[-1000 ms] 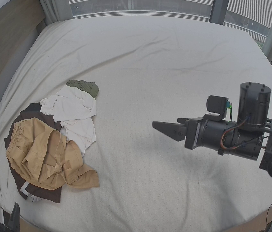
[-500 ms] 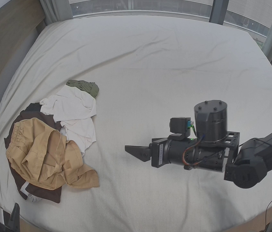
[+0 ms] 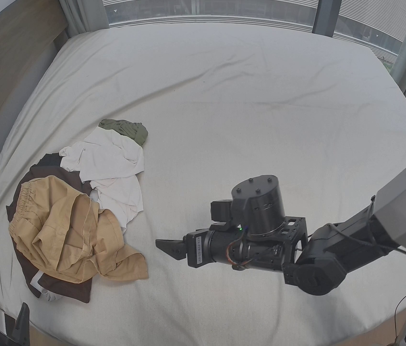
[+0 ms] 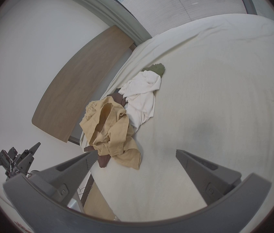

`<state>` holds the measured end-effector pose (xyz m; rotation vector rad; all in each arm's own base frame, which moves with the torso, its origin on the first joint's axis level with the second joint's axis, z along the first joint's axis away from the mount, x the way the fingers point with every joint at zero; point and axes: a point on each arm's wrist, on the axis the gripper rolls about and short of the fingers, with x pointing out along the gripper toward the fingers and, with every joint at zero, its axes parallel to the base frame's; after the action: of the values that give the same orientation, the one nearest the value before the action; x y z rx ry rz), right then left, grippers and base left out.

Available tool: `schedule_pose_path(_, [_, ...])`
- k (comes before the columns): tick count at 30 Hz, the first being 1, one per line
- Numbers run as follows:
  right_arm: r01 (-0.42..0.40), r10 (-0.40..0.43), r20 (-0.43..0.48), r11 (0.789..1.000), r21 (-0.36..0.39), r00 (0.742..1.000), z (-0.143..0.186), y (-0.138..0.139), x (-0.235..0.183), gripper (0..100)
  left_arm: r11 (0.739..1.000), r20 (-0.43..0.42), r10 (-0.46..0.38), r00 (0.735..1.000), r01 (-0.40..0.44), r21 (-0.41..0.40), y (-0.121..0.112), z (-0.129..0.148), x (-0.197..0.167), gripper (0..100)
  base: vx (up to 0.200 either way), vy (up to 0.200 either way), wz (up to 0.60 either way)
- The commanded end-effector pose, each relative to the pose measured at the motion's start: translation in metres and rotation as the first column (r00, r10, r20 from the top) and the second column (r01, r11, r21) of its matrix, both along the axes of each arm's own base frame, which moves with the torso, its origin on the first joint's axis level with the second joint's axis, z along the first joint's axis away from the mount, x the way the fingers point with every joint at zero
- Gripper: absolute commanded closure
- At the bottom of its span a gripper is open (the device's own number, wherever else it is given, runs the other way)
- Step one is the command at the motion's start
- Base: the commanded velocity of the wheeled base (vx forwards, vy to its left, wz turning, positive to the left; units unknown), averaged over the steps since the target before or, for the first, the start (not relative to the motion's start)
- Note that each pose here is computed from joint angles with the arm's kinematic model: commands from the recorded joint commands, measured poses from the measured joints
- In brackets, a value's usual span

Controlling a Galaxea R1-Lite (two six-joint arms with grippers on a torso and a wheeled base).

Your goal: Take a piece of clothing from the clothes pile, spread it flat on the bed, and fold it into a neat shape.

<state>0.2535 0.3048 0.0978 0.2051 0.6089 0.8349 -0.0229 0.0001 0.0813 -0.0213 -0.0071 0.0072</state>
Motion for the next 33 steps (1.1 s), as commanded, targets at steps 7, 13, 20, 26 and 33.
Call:
schedule_pose_path(7, [0.000, 0.001, -0.095, 1.000, 0.008, 0.995, -0.035, 0.032, 0.005, 0, 1.000, -0.001, 0.002, 1.000, -0.002, 0.000, 0.000, -0.005, 0.000, 0, 0.000, 0.000, 0.00])
schedule_pose_path(13, [-0.013, 0.013, -0.112, 1.000, -0.001, 0.994, -0.048, 0.042, 0.004, 0, 1.000, -0.001, 0.002, 1.000, -0.002, 0.000, 0.000, -0.005, 0.000, 0, 0.000, 0.000, 0.00])
schedule_pose_path(20, [-0.024, 0.022, -0.126, 1.000, -0.014, 0.992, -0.065, 0.054, 0.006, 0, 1.000, -0.001, 0.000, 1.000, 0.000, 0.000, 0.000, -0.005, 0.000, 0, 0.000, 0.000, 0.00])
schedule_pose_path(26, [-0.035, 0.033, -0.143, 0.999, -0.013, 0.989, -0.078, 0.068, 0.005, 0, 1.000, -0.001, 0.000, 1.000, 0.000, 0.000, 0.000, -0.005, 0.000, 0, 0.000, 0.000, 0.00])
schedule_pose_path(33, [-0.039, 0.036, -0.164, 0.999, -0.012, 0.986, -0.087, 0.081, 0.005, 0, 1.000, -0.001, 0.000, 1.000, 0.000, 0.000, 0.000, -0.005, 0.000, 0, 0.000, 0.000, 0.00])
